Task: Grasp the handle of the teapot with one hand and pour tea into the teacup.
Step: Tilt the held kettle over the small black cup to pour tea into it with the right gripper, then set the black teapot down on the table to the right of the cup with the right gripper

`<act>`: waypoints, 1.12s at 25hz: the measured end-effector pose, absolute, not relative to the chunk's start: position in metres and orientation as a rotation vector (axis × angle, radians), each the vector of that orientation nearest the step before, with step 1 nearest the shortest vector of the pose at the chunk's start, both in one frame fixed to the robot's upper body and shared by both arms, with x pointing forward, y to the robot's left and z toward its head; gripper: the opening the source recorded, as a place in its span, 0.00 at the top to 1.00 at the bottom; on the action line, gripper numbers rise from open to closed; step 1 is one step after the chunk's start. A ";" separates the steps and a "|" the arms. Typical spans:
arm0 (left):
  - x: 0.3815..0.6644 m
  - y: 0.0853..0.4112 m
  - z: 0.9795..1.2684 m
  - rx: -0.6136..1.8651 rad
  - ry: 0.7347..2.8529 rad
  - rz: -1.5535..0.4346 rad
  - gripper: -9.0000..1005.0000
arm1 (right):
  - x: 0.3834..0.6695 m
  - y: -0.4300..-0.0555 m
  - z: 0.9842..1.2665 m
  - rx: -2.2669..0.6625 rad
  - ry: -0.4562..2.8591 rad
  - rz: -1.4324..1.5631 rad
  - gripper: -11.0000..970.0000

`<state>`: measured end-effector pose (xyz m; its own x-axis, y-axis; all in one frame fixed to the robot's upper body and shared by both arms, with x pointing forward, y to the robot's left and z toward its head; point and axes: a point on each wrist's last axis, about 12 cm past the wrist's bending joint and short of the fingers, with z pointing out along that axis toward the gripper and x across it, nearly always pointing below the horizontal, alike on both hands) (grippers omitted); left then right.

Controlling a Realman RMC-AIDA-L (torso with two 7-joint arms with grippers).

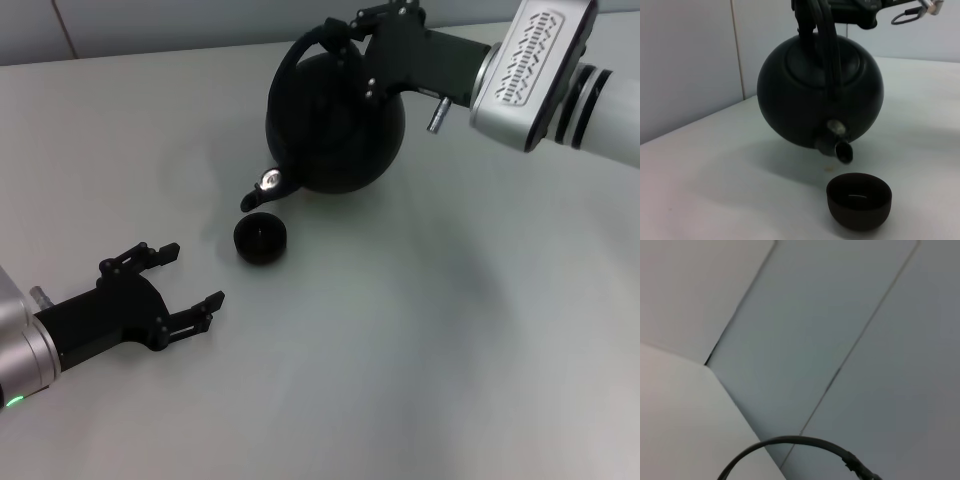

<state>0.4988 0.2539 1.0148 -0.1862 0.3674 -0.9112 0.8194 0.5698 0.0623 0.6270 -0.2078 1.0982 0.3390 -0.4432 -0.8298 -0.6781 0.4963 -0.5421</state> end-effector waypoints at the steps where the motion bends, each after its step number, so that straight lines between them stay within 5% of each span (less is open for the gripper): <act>1: 0.499 0.254 1.015 0.978 1.783 -0.554 0.16 | 0.627 -0.209 1.099 -1.109 1.298 0.214 0.91; 11: 0.500 0.256 1.018 0.968 1.774 -0.546 0.16 | 0.623 -0.241 1.100 -0.836 1.427 0.318 0.91; 20: 0.499 0.257 1.018 0.966 1.773 -0.547 0.16 | 0.587 -0.301 1.083 -0.441 1.478 0.334 0.91; 28: 0.499 0.257 1.018 0.965 1.773 -0.547 0.16 | 0.569 -0.316 1.064 -0.316 1.528 0.316 0.91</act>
<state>0.4994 0.2572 1.0181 -0.1786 0.3591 -0.9161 0.8125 0.5789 0.0685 0.5691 -0.3162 1.0642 0.0188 0.0040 -0.9998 -0.3934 0.9194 -0.0037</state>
